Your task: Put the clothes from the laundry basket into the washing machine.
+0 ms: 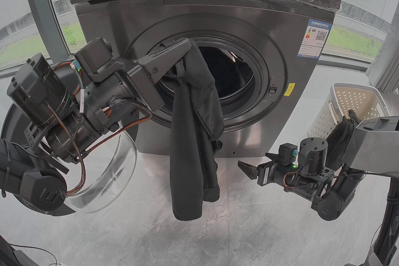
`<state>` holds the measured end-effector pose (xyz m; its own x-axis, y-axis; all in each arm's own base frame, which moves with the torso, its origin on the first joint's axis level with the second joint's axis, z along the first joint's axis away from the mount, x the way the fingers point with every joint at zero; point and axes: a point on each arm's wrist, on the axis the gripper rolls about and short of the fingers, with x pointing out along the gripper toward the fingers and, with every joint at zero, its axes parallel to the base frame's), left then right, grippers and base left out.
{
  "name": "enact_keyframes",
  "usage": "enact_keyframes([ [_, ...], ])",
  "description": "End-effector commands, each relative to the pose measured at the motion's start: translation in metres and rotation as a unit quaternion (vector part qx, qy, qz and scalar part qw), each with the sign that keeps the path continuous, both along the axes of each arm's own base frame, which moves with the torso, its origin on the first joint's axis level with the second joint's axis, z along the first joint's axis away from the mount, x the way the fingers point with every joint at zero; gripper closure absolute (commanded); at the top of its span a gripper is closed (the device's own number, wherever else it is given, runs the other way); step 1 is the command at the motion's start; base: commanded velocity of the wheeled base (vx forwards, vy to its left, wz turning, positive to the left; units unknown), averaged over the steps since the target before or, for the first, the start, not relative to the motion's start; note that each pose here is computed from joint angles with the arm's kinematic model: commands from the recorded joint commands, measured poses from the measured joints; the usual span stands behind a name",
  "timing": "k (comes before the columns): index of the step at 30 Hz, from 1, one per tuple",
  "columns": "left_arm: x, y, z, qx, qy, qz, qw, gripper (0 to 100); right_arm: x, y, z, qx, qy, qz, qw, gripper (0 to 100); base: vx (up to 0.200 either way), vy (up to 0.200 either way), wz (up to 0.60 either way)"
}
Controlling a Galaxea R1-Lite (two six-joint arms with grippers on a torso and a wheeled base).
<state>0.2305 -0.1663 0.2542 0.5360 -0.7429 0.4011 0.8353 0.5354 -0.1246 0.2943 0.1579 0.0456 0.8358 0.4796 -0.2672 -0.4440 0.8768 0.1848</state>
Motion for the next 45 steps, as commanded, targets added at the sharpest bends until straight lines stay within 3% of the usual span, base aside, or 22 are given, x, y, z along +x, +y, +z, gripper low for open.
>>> enact_keyframes([
  [1,-0.002,0.001,0.002,0.000,0.000,-0.001,1.0000,100,0.011,0.008,-0.026,-0.009,0.022,0.019,0.9995,0,0.000,0.000,0.00],
  [12,-0.003,-0.001,0.001,0.001,0.002,-0.004,1.0000,100,0.051,0.028,-0.055,-0.023,0.001,0.039,0.9990,0,0.000,0.000,0.00],
  [22,-0.003,-0.001,0.001,0.003,0.001,-0.007,1.0000,100,0.071,0.040,-0.049,-0.018,-0.014,0.034,0.9992,0,0.000,0.000,0.00],
  [27,-0.003,-0.002,0.001,0.003,0.000,-0.009,1.0000,100,0.087,0.048,-0.057,-0.019,-0.017,0.024,0.9994,0,0.000,0.000,0.00],
  [34,-0.003,-0.001,0.001,0.004,0.002,-0.008,1.0000,100,0.082,0.064,-0.060,-0.014,-0.026,0.045,0.9985,0,0.000,0.000,0.00],
  [45,-0.004,-0.001,0.000,0.005,0.003,-0.009,0.9999,100,0.068,0.068,-0.053,0.009,-0.054,0.079,0.9954,0,0.000,0.000,0.00],
])
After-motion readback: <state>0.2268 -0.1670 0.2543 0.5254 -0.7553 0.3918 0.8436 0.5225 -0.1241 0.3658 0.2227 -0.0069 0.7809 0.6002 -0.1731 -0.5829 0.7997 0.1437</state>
